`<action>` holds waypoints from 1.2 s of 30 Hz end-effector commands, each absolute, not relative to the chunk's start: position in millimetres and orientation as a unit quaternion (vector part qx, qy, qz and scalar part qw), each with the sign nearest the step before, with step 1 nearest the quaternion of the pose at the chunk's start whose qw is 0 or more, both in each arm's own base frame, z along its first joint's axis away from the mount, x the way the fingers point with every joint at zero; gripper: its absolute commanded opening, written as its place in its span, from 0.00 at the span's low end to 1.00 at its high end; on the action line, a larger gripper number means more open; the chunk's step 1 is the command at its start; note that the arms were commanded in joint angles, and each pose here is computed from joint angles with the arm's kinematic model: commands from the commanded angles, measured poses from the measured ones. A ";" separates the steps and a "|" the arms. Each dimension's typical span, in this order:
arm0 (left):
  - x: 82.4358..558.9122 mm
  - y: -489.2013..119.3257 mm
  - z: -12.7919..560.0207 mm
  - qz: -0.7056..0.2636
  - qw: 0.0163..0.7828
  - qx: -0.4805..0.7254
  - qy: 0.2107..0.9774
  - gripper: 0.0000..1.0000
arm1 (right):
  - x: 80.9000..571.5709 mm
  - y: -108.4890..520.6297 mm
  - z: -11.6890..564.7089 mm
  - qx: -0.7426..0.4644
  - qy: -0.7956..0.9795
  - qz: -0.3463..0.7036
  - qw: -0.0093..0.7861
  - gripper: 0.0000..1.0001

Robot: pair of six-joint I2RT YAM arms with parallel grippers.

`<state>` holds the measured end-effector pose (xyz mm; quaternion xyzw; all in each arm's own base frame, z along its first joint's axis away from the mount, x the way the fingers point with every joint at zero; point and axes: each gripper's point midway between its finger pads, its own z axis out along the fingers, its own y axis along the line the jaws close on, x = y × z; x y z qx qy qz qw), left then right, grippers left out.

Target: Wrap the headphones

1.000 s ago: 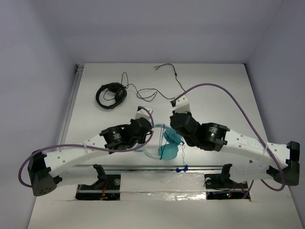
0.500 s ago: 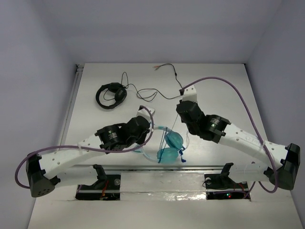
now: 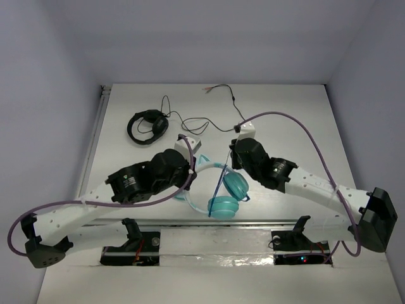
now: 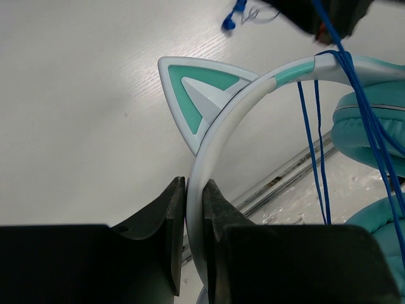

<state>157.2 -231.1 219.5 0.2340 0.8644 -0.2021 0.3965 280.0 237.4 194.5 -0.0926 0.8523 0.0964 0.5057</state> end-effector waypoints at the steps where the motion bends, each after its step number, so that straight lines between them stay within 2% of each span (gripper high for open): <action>1: 157.0 -244.8 304.2 -0.301 0.467 0.206 0.805 0.00 | 279.2 265.9 225.2 -0.082 0.808 0.213 0.542 0.11; 2: 157.2 -244.4 310.1 -0.305 0.472 0.204 0.801 0.00 | 272.0 269.3 211.1 -0.097 0.810 0.234 0.529 0.11; 4: 159.4 -242.1 322.4 -0.305 0.483 0.197 0.797 0.00 | 269.7 275.3 226.7 -0.097 0.780 0.282 0.550 0.10; 5: 162.0 -239.6 324.8 -0.299 0.488 0.192 0.798 0.00 | 260.9 278.3 214.2 -0.110 0.780 0.299 0.539 0.10; 13: 158.2 -241.8 369.7 -0.342 0.514 0.186 0.765 0.00 | 250.2 285.2 232.4 -0.115 0.707 0.402 0.570 0.11; 18: 156.5 -247.5 390.6 -0.365 0.522 0.184 0.749 0.00 | 257.8 292.3 227.0 -0.117 0.697 0.415 0.573 0.12; 26: 158.7 -248.4 419.6 -0.382 0.538 0.168 0.732 0.00 | 271.0 301.7 186.1 -0.113 0.726 0.400 0.548 0.13; 36: 161.1 -248.1 450.9 -0.406 0.561 0.146 0.707 0.00 | 276.0 309.3 173.2 -0.102 0.735 0.405 0.534 0.15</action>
